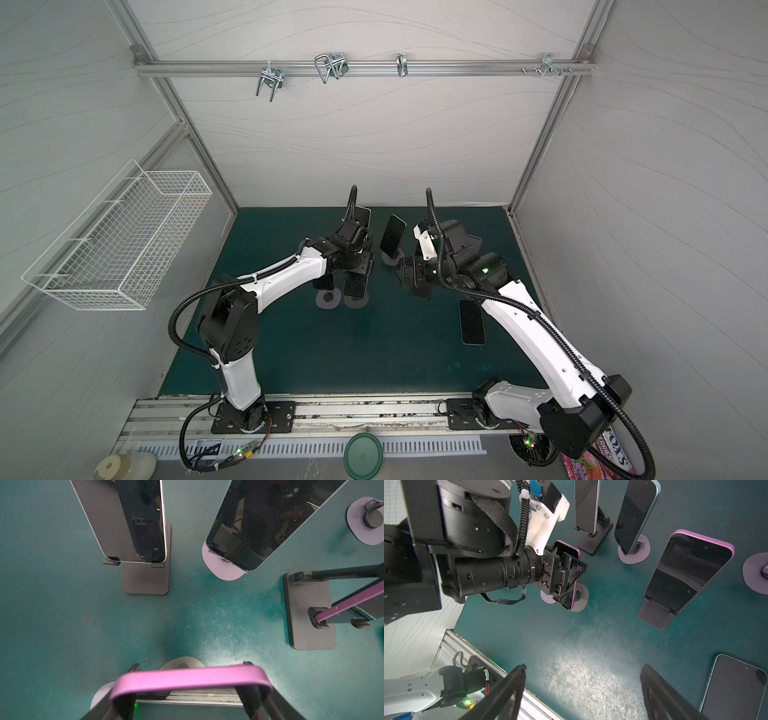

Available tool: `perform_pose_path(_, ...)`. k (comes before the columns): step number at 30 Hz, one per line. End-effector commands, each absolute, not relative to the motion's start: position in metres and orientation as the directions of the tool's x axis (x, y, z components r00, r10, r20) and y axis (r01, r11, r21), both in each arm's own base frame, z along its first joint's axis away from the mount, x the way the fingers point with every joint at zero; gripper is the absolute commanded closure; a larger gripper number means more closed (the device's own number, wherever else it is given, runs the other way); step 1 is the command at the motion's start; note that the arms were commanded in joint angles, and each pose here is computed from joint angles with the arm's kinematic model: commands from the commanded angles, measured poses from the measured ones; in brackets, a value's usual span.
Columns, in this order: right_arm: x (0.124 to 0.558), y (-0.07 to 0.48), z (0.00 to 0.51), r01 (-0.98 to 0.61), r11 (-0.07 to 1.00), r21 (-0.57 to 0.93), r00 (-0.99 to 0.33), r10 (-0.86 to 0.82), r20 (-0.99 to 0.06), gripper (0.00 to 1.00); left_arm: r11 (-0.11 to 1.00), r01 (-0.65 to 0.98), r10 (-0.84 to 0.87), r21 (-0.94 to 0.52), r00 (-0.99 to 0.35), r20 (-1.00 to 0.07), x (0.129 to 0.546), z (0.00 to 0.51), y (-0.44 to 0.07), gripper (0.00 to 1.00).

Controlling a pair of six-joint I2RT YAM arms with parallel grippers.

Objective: Remove the phone from the phone stand

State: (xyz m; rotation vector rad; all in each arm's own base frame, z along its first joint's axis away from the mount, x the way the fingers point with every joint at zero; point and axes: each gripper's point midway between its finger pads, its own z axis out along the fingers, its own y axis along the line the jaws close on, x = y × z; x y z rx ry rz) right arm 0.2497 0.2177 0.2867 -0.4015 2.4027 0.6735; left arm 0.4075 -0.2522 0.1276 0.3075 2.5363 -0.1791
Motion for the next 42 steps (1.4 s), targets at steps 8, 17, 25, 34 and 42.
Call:
perform_pose_path(8,0.245,0.224,0.289,-0.442,0.811,0.382,-0.775,-0.132,-0.618,0.13,0.958,0.272,0.166,-0.09,-0.783,-0.599,0.404,0.152,-0.256,0.45)
perform_pose_path(17,0.249,0.227,0.291,-0.446,0.809,0.383,-0.773,-0.132,-0.62,0.13,0.957,0.275,0.166,-0.094,-0.782,-0.601,0.404,0.154,-0.257,0.45)
perform_pose_path(25,0.248,0.227,0.291,-0.447,0.81,0.38,-0.772,-0.134,-0.622,0.13,0.955,0.278,0.162,-0.1,-0.776,-0.61,0.403,0.161,-0.257,0.46)
perform_pose_path(34,0.247,0.227,0.292,-0.446,0.81,0.38,-0.771,-0.133,-0.623,0.13,0.954,0.279,0.158,-0.105,-0.771,-0.617,0.403,0.166,-0.257,0.46)
perform_pose_path(42,0.246,0.227,0.294,-0.449,0.809,0.38,-0.768,-0.132,-0.627,0.14,0.953,0.279,0.147,-0.117,-0.765,-0.627,0.402,0.174,-0.257,0.46)
